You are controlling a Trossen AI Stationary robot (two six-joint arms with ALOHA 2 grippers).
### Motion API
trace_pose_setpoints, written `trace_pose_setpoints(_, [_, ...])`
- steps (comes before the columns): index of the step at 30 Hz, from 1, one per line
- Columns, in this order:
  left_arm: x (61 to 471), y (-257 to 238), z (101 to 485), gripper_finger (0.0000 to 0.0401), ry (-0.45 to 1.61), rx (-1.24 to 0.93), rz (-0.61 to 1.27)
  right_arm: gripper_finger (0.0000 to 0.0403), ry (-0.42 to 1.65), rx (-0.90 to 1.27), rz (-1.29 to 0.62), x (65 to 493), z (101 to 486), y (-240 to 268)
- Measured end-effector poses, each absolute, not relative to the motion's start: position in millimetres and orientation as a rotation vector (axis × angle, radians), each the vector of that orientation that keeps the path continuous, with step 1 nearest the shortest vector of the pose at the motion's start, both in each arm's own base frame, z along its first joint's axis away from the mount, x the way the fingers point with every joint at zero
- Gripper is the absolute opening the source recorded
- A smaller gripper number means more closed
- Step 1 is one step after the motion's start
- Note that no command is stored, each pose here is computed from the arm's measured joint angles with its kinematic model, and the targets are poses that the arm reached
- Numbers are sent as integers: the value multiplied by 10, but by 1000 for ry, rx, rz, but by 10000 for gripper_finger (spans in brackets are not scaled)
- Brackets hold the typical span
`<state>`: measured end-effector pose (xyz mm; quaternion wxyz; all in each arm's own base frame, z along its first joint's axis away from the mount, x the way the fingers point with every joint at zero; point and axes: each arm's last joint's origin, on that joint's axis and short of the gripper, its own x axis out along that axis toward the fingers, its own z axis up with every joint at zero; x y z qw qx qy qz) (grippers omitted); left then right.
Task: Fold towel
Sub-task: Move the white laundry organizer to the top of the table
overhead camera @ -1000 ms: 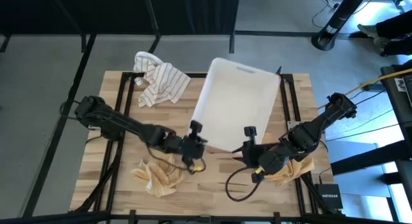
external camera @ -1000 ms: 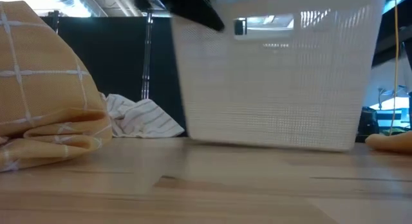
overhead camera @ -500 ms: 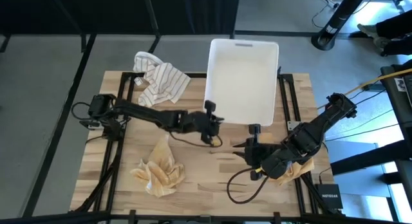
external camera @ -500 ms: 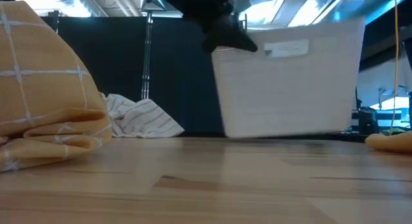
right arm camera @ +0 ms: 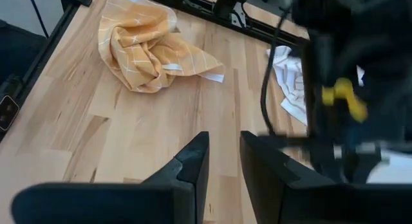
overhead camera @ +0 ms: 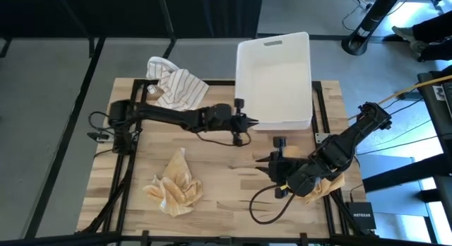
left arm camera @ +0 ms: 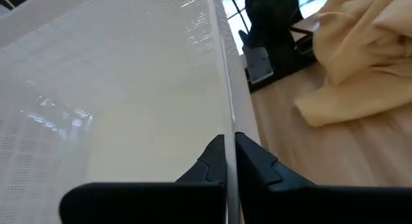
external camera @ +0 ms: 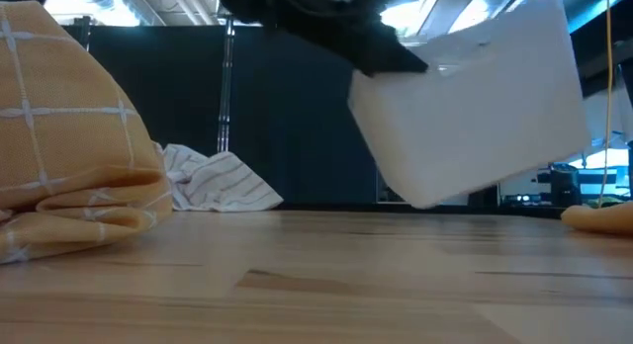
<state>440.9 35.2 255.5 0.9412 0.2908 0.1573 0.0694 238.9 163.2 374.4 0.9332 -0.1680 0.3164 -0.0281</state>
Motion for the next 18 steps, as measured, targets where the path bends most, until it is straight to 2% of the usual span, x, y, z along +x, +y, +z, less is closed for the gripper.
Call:
trace_pose_setpoints(8, [4889, 428, 2516, 2, 435, 642, 91, 90, 671, -334, -66, 2370, 3725, 1621])
trace_pose_setpoints(18, [4953, 691, 2360, 9, 471, 577, 113, 90, 709, -323, -36, 2353, 3702, 1619])
